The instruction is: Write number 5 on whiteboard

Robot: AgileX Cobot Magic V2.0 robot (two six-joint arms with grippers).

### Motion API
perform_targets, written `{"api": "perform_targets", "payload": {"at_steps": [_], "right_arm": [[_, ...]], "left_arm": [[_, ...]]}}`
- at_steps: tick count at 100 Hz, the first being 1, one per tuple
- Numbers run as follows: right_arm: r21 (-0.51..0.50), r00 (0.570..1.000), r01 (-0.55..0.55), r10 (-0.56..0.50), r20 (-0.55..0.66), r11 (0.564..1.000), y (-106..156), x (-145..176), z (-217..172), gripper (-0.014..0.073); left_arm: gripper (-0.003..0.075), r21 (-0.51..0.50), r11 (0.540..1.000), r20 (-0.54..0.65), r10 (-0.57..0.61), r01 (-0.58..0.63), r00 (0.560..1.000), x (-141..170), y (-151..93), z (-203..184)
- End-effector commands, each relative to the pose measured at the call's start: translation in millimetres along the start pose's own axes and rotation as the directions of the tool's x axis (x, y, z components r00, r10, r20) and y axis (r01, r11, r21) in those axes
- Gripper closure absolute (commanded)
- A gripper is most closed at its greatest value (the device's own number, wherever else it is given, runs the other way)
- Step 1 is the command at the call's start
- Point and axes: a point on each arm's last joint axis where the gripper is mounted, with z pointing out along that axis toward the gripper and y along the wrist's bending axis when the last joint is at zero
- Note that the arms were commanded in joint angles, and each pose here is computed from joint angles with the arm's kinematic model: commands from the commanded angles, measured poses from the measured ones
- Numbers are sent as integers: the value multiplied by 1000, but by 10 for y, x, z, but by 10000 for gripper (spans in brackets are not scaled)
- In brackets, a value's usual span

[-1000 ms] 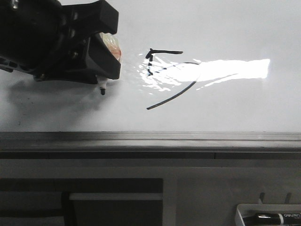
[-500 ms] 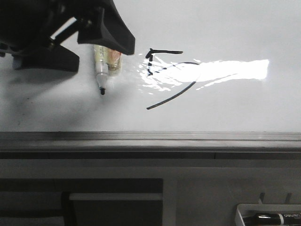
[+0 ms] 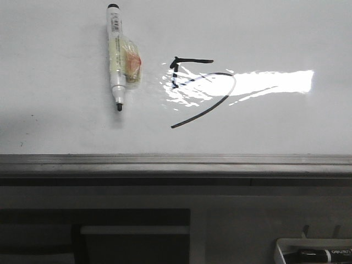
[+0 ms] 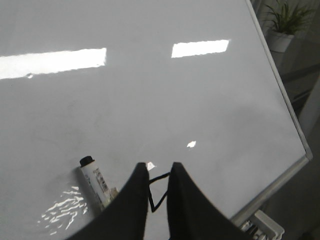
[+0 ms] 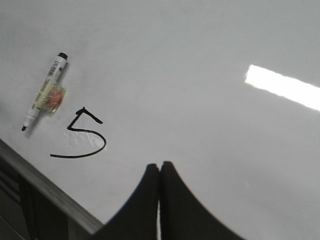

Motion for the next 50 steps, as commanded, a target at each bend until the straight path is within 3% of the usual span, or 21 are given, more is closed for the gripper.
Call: {"api": "perform_targets", "payload": {"at_steps": [1,21,50], "right_arm": [[34,996,3,-6,85,999,-70,71,-63,654],[17,986,-91,88,140,996,-174,430,-232,656],[32,976,-133,126,179,991,-267,501,-330,656]], "left_arm": [[741,-7,998,54,56,-55,997,-5,-6,-184],[741,-12,998,27,55,-55,998,352,35,-359],[741,-14,999,4,41,-41,999,458,52,-359]]}}
